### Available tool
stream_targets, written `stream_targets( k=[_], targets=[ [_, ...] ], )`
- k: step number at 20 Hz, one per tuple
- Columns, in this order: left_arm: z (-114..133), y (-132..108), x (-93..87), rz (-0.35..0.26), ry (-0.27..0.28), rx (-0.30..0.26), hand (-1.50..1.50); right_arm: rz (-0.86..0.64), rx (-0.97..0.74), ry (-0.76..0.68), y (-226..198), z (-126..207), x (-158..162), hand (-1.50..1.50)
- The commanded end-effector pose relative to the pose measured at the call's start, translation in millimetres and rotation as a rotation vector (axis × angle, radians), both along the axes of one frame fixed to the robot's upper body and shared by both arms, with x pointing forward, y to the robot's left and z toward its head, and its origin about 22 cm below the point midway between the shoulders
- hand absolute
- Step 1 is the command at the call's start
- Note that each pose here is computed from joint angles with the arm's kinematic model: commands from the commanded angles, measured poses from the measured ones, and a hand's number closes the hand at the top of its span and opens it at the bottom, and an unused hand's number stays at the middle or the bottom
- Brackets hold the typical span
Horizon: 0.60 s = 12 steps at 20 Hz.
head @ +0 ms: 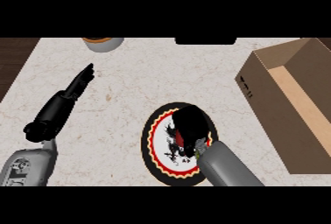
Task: Pick the tomato from the plate and place it in the cardboard box
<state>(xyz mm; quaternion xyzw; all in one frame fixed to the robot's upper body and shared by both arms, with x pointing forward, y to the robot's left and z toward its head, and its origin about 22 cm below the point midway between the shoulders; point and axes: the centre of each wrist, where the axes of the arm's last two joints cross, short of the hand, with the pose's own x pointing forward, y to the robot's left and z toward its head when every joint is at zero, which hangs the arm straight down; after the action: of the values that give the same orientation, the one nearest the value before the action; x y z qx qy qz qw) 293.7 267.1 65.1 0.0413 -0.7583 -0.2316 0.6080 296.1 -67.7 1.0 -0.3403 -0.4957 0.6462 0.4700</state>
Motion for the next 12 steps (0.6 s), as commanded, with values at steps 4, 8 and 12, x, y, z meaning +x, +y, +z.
stream_targets(
  k=[4, 8, 12],
  targets=[
    [-2.0, -16.4, 6.0, -0.031, -0.011, 0.003, 0.00, -0.348, 0.211, 0.006, -31.9, 27.0, 76.6, 1.50],
    [-4.7, -6.6, 8.6, -0.030, -0.011, -0.005, 0.00, -0.316, 0.213, -0.173, -18.2, 51.1, 102.3, 1.50],
    [7.2, -11.0, 10.1, -0.003, -0.003, 0.000, 0.00, -0.270, 0.164, -0.316, -3.6, 77.2, 109.3, 1.50]
  ],
)
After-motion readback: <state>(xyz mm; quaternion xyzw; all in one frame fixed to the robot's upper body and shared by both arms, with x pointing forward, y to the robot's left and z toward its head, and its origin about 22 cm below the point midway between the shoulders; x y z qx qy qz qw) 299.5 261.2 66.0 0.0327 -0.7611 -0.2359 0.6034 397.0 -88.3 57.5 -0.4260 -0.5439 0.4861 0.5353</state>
